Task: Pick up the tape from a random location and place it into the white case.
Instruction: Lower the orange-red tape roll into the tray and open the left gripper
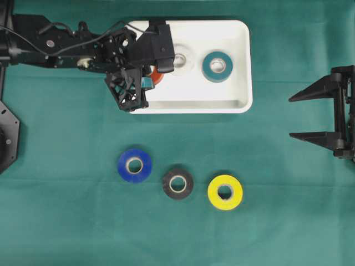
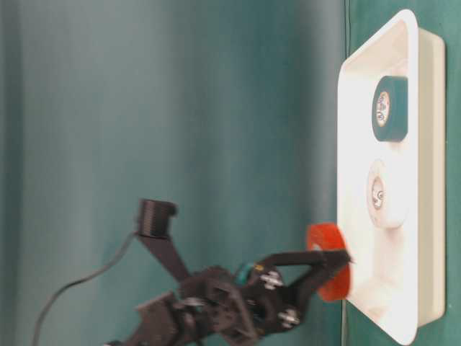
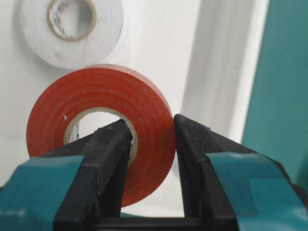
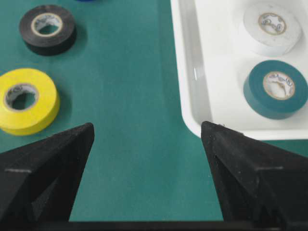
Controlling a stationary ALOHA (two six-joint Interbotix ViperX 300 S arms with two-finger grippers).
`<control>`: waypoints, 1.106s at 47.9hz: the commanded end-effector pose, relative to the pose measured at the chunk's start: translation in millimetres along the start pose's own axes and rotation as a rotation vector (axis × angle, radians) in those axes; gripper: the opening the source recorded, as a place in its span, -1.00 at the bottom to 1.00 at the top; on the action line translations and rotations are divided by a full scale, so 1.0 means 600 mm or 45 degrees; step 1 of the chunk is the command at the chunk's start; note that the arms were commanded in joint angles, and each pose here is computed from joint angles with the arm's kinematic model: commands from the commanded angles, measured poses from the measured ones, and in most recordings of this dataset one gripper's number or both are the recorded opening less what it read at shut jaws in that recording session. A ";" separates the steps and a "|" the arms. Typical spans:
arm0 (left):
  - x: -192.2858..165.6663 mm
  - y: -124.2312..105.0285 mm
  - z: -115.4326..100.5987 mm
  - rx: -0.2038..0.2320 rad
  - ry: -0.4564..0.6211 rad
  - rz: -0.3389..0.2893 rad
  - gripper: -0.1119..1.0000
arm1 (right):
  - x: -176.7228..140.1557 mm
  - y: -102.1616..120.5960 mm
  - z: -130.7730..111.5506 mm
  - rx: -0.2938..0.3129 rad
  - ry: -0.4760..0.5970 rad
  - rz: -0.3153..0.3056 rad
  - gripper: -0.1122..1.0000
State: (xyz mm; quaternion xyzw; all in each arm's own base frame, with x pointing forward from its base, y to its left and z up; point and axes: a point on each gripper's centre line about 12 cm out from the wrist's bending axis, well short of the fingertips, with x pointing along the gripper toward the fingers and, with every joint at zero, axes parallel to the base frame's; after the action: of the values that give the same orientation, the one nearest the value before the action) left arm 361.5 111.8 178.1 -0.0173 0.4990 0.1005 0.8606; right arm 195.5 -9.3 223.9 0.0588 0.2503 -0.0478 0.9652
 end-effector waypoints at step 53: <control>0.051 -0.002 -0.013 -0.013 -0.012 -0.006 -0.39 | 0.003 0.002 0.012 -0.004 -0.015 0.005 0.75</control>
State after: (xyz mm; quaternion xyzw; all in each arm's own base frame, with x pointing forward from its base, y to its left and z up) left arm 364.3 112.0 136.2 -0.0243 0.5113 0.0980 0.8534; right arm 196.6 -9.3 221.5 0.0578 0.2562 -0.0481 0.9637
